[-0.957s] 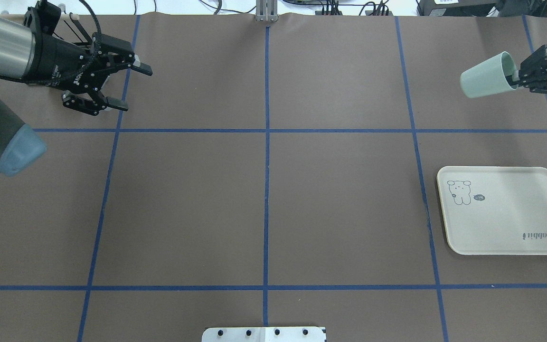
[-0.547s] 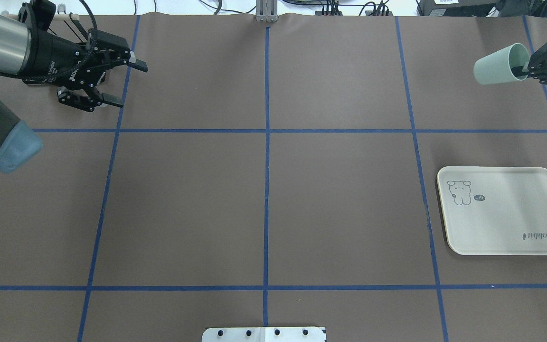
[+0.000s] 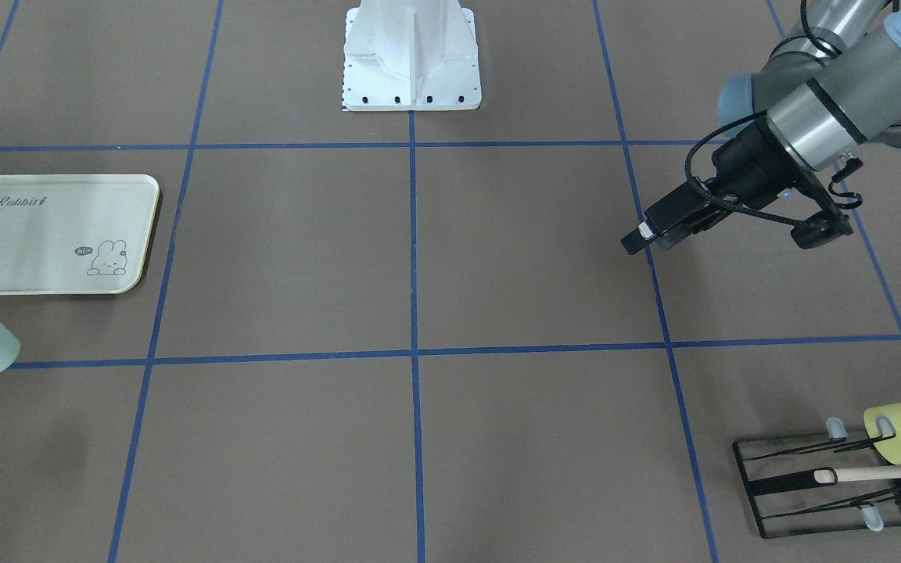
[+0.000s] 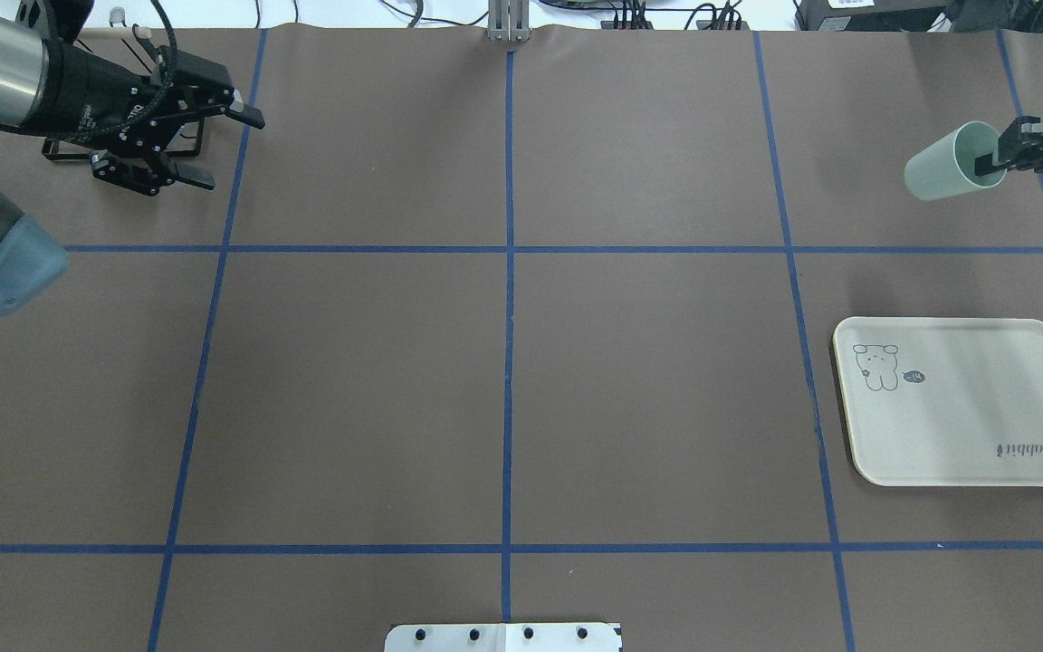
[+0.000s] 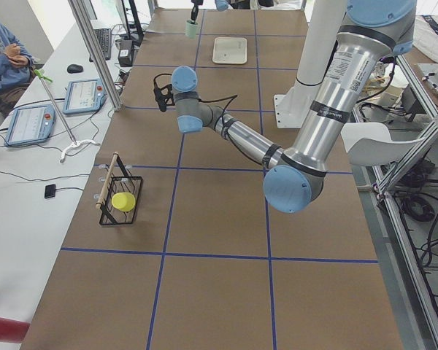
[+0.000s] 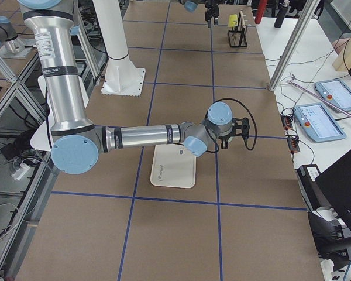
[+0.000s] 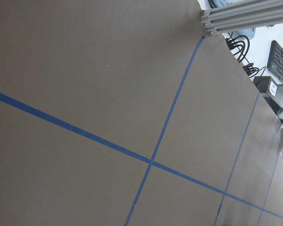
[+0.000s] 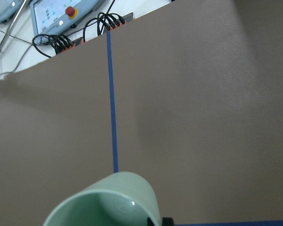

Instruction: Left arm grabs green cup and hands to right arm on tray

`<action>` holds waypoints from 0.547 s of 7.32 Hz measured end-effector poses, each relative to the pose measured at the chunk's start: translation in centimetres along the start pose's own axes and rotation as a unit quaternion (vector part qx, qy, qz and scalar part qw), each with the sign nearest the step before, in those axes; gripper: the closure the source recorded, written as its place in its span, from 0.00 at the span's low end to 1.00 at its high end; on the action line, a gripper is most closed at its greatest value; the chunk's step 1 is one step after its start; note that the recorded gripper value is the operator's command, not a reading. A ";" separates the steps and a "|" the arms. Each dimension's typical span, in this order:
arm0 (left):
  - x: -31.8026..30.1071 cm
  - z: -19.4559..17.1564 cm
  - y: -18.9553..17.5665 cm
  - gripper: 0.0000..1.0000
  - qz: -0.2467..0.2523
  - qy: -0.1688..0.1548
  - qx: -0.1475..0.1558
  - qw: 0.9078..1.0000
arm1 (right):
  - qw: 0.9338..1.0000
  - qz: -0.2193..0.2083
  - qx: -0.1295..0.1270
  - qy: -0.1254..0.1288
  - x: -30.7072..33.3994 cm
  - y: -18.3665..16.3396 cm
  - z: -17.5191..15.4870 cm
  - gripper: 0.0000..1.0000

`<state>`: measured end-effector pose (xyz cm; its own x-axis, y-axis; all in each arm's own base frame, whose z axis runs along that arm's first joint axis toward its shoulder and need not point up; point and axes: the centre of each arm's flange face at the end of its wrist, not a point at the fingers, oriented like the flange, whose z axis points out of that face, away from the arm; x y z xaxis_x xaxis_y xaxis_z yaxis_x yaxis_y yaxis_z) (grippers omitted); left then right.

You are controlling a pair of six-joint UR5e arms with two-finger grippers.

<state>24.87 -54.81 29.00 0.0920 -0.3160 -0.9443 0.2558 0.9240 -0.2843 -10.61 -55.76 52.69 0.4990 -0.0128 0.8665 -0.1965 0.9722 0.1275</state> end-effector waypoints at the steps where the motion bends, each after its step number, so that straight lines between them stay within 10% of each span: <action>1: -0.4 -0.4 -0.9 0.00 0.017 -0.021 0.008 1.000 | 0.999 -0.032 -0.032 0.020 0.4 2.3 0.3 1.00; 4: -4.5 -2.3 -4.1 0.00 0.076 -0.091 0.023 0.993 | 0.989 -0.068 -0.120 0.052 0.6 10.2 1.0 1.00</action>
<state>21.17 -56.66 33.98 0.3036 -0.2121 -0.9289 0.2698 0.9541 -0.1298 -13.13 -46.12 54.93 0.5943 -0.1349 0.7929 0.0773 0.9909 0.1106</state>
